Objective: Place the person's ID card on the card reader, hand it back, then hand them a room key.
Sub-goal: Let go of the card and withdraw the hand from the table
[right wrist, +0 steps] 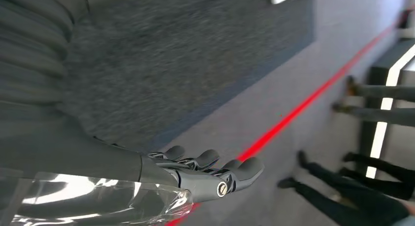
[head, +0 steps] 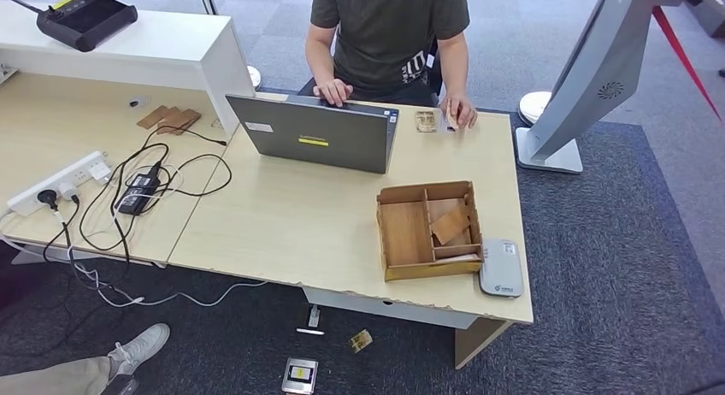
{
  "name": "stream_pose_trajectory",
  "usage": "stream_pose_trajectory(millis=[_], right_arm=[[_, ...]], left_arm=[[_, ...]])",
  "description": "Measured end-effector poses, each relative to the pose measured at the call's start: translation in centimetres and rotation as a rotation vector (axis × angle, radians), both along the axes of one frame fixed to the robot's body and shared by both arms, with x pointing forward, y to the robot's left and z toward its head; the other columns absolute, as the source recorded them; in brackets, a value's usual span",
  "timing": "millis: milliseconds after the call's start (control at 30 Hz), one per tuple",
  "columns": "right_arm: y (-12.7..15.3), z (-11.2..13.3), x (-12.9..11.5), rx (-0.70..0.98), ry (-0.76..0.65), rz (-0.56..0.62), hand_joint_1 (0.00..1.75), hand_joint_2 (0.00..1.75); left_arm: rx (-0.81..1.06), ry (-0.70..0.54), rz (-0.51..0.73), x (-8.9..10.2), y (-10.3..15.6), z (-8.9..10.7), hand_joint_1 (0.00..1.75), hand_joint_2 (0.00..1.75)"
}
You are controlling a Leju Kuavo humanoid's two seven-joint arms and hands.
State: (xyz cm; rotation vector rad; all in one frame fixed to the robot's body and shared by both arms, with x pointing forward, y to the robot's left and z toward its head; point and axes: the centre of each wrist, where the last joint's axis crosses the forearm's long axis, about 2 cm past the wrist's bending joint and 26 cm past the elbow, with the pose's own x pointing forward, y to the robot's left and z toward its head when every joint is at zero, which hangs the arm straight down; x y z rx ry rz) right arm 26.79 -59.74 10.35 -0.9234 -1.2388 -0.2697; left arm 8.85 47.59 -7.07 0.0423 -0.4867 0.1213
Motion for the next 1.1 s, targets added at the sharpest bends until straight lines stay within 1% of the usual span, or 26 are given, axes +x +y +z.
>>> stream_pose_trajectory(millis=[133, 267, 367, 500, 633, 733, 800, 933, 1100], right_arm=[[-0.1, -3.8, -4.1, 0.142, 0.222, -0.024, 0.0, 1.75], [0.6, -7.5, -8.5, 0.339, 0.427, -0.002, 0.0, 1.75], [1.7, -9.6, -11.0, 0.486, 0.526, 0.059, 0.0, 1.75], [3.7, -11.9, -13.3, 0.636, 0.656, 0.179, 0.0, 1.75], [6.0, -13.6, -14.5, 0.712, 0.77, 0.292, 0.0, 1.75], [7.7, -14.6, -14.9, 0.729, 0.852, 0.381, 0.0, 1.75], [8.6, -15.1, -14.8, 0.729, 0.88, 0.425, 0.0, 1.75], [9.8, -15.5, -14.4, 0.714, 0.881, 0.466, 0.0, 1.75], [10.3, -15.6, -13.9, 0.678, 0.871, 0.454, 0.0, 1.75]], left_arm=[[-0.001, 0.004, 0.005, -0.3, 0.0, -0.1, 0.0, 1.75], [0.0, 0.012, -0.004, -0.5, 0.0, -0.1, 0.0, 1.75], [0.003, 0.017, -0.008, -0.3, 0.0, -0.1, 0.0, 1.75], [0.027, 0.032, -0.016, -0.1, -0.1, -0.1, 0.0, 1.75], [0.06, 0.046, -0.044, 0.2, -0.6, -0.2, 0.0, 1.75], [0.075, 0.048, -0.077, 0.3, -1.2, -0.4, 0.0, 1.75], [0.076, 0.04, -0.092, 0.4, -1.7, -0.6, 0.0, 1.75], [0.073, -0.006, -0.105, 0.6, -2.4, -0.8, 0.0, 1.75], [0.072, -0.055, -0.101, 1.1, -2.8, -0.8, 0.0, 1.75]])
